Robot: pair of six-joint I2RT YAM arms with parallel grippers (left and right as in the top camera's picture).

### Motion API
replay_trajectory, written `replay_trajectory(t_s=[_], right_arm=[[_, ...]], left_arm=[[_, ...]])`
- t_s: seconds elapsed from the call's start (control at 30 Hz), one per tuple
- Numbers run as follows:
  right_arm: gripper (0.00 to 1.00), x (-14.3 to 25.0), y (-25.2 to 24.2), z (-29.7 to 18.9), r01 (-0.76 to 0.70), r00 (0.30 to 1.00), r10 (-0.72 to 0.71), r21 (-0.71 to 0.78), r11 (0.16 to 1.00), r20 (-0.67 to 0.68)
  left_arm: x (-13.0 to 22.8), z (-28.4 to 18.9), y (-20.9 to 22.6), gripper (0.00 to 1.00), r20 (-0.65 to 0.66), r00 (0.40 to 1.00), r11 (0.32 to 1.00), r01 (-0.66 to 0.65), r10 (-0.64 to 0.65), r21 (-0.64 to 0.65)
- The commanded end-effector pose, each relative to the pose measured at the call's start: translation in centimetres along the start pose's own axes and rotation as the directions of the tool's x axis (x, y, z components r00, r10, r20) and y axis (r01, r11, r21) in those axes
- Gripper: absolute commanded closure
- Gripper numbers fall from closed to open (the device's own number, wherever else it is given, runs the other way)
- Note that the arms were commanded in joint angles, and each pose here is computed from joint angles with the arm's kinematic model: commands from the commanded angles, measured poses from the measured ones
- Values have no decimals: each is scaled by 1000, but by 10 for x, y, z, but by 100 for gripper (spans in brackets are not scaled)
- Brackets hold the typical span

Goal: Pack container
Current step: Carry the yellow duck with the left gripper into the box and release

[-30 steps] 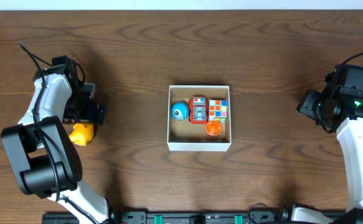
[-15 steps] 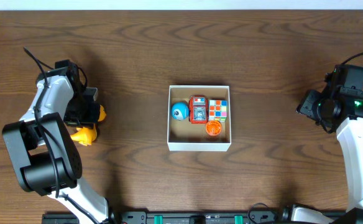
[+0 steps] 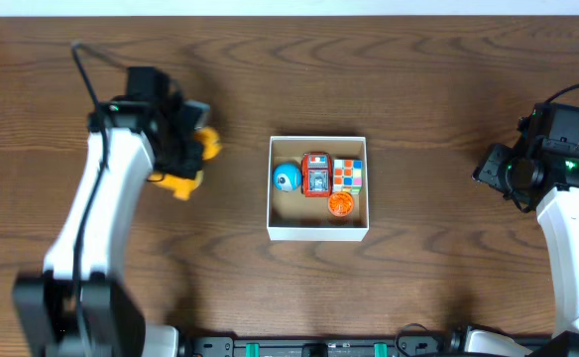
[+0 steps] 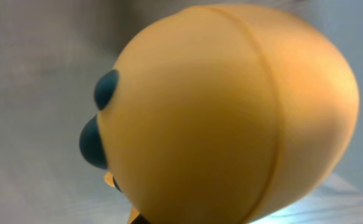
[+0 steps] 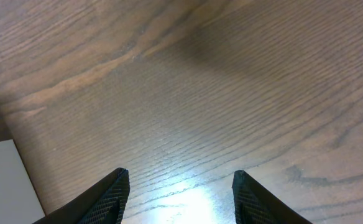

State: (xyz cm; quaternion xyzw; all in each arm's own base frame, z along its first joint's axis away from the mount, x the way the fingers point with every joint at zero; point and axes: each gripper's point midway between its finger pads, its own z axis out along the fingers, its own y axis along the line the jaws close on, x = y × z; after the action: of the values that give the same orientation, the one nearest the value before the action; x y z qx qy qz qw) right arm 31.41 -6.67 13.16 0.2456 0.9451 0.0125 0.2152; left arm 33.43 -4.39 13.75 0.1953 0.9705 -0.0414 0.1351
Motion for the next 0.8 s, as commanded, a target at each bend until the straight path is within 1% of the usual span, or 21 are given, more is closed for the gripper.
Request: replay_trajectory(t_s=[0.0,0.1,0.23,0.3,0.33,0.4,0.57,0.77], right_arm=[[44,-5,1,-3,-4,1000,4,-2,1000,9],[44,-4,1,-3,-4,1000,4,-1,1000,7],[44,-4,0,-2,-4,1000,4,-1,1000,6],[45,-4,0,-2,-4,1000,4,-1,1000,5],[44,-4,0,-2,-4,1000,4,0,1000,3],[44,-3,0,-1,-4,1000,4,1,1000,0],[44,-2,0,0,-4,1000,4,3,1000,-7],[44,-2,0,0,-4,1000,4,4,1000,-8]], left_arm=[[-20,-41,-42,94,141,947,957,-291,290,-14],[-24,-57,-75,94,195,885,904,-426,422,-26],[-23,-61,-116,94,225,824,845,-534,519,5],[-21,-58,-141,94,241,771,787,-615,590,42],[-18,-55,-155,94,247,732,744,-666,635,61],[-14,-48,-173,94,240,684,688,-721,689,82],[-3,-27,-204,94,198,632,614,-775,749,147],[11,6,-225,95,125,595,561,-796,794,225]])
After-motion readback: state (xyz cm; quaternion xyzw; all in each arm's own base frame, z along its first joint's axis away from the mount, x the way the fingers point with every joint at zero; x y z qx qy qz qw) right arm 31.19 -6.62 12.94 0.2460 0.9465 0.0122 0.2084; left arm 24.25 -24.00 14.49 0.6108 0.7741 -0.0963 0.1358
